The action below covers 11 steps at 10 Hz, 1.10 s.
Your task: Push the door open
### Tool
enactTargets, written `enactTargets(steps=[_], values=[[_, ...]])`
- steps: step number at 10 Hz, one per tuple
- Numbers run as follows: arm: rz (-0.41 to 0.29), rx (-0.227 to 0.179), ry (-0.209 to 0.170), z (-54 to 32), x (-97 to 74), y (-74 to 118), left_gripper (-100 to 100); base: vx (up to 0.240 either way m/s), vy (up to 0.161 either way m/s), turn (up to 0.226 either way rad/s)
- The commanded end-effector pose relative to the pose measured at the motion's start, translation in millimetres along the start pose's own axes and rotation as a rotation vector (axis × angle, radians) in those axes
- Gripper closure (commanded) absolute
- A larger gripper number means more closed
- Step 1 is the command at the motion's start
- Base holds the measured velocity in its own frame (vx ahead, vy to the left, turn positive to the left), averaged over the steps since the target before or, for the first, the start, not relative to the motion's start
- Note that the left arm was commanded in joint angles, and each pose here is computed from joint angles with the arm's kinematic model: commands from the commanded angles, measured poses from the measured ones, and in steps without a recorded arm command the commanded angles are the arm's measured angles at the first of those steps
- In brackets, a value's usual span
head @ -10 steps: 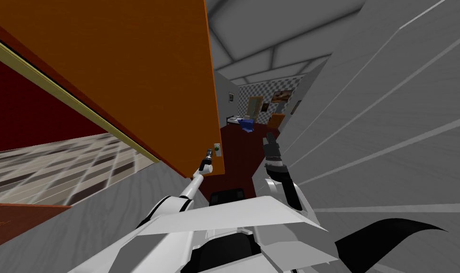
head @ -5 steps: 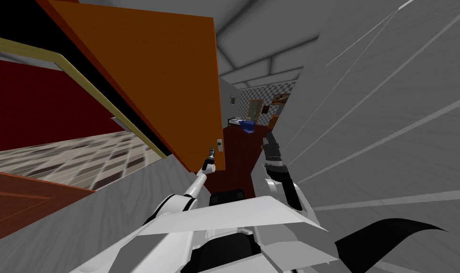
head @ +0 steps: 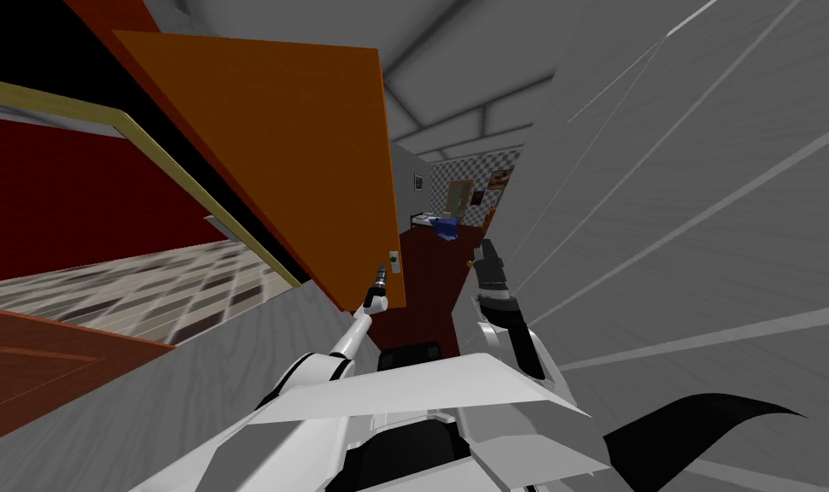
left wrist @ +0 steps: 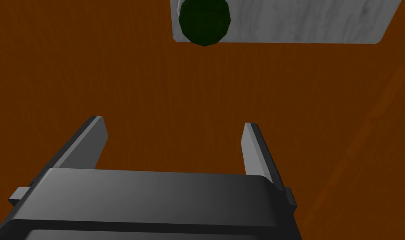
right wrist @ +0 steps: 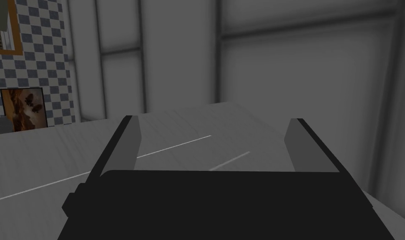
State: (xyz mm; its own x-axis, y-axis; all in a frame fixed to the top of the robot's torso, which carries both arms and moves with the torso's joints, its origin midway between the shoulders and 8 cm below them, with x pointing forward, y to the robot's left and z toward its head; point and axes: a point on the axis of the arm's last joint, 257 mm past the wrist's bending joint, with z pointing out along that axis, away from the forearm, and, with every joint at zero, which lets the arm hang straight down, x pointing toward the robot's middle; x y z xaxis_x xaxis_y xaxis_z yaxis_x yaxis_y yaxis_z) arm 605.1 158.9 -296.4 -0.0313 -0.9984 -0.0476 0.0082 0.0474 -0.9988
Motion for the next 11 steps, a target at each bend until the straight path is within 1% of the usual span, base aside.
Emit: enactTargets(steps=[1,2,4,5,7,8,9,11], values=[[0.023,0.006,-0.014,0.4,-14.7,-1.4,-100,0.228,0.051,-0.026],[0.027,0.008,-0.018,0.1,-16.9,-1.4,-100,0.233,0.025,-0.029],[0.018,0.01,-0.019,-1.4,-11.6,-1.1,-100,0.227,-0.024,-0.026],[0.008,0.011,-0.017,-2.5,-5.0,-0.9,-100,0.194,-0.065,-0.028],[-0.027,0.01,-0.007,-5.5,16.6,-1.1,-100,0.149,-0.082,-0.019],[-0.016,0.009,-0.009,-4.7,9.2,-2.0,-100,0.057,-0.05,0.002],[-0.016,0.009,-0.009,-4.7,9.2,-2.0,100,-0.008,0.006,0.003],[-0.016,0.009,-0.009,-4.7,9.2,-2.0,100,-0.022,0.017,-0.013]])
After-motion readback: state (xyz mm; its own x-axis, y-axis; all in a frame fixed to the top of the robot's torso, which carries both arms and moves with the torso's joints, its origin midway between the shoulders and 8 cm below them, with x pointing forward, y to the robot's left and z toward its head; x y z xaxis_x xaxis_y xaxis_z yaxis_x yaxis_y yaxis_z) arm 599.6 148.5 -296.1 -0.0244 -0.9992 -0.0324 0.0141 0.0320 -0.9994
